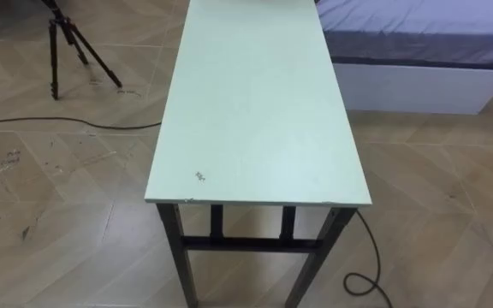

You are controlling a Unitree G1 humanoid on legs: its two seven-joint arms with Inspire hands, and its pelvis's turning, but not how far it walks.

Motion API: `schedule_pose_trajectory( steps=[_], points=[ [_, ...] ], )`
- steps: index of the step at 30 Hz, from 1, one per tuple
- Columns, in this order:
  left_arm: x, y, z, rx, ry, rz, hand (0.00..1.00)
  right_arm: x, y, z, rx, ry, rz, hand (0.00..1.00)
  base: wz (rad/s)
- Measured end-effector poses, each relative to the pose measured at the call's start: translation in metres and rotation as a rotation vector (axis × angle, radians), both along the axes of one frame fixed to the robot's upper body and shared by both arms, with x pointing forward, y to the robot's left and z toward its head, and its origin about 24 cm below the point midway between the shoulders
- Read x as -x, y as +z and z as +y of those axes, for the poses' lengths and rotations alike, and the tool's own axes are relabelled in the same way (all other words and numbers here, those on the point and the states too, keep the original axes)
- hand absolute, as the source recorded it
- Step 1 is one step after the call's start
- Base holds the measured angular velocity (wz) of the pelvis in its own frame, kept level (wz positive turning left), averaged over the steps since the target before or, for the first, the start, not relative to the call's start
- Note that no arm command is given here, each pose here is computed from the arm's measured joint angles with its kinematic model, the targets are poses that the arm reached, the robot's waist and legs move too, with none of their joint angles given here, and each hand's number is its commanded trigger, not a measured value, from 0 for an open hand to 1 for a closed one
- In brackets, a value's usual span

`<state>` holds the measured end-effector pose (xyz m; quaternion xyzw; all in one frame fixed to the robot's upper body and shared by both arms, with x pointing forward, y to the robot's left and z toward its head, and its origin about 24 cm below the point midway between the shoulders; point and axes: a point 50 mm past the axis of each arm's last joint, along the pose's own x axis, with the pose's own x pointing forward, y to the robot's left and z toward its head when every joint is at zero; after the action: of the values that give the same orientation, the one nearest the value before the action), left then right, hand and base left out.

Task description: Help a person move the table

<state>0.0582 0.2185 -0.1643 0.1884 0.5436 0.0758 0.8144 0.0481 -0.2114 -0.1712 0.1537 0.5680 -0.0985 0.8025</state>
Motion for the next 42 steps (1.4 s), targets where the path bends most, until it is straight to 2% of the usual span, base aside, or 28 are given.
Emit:
schedule_pose_trajectory(
  steps=[8, 12, 19, 25, 29, 33, 38, 42],
  points=[
    [0.0, 0.0, 0.0, 0.003, 0.011, 0.003, 0.0, 0.0, 0.0, 0.0, 0.003, 0.004, 0.002, 0.0, 0.0],
    [0.007, -0.002, 0.001, 0.03, 0.088, 0.019, 0.0, 0.001, 0.0, 0.0, 0.002, -0.015, 0.013, 0.0, 0.0],
    [0.022, -0.005, 0.007, 0.212, 0.325, 0.047, 0.0, 0.004, 0.0, -0.003, -0.026, -0.045, 0.018, 0.0, 0.01],
    [0.024, -0.005, 0.01, 0.386, 0.444, 0.033, 0.0, -0.001, 0.004, -0.013, -0.061, -0.024, -0.014, 0.0, 0.01],
    [0.019, -0.004, 0.009, 0.481, 0.457, 0.012, 0.0, -0.011, 0.009, -0.021, -0.064, -0.002, -0.064, 0.0, 0.0],
    [0.012, -0.002, -0.001, 0.601, 0.457, -0.022, 0.0, -0.024, 0.015, -0.015, -0.11, 0.043, -0.142, 0.0, 0.0],
    [-0.012, 0.01, -0.014, 0.78, 0.475, -0.189, 0.0, -0.049, 0.034, -0.002, -0.227, 0.021, -0.349, 0.0, 0.01],
    [-0.031, 0.025, -0.04, 0.978, 0.481, -0.29, 0.0, -0.052, 0.046, 0.02, -0.377, -0.002, -0.446, 0.0, 0.0]
  ],
)
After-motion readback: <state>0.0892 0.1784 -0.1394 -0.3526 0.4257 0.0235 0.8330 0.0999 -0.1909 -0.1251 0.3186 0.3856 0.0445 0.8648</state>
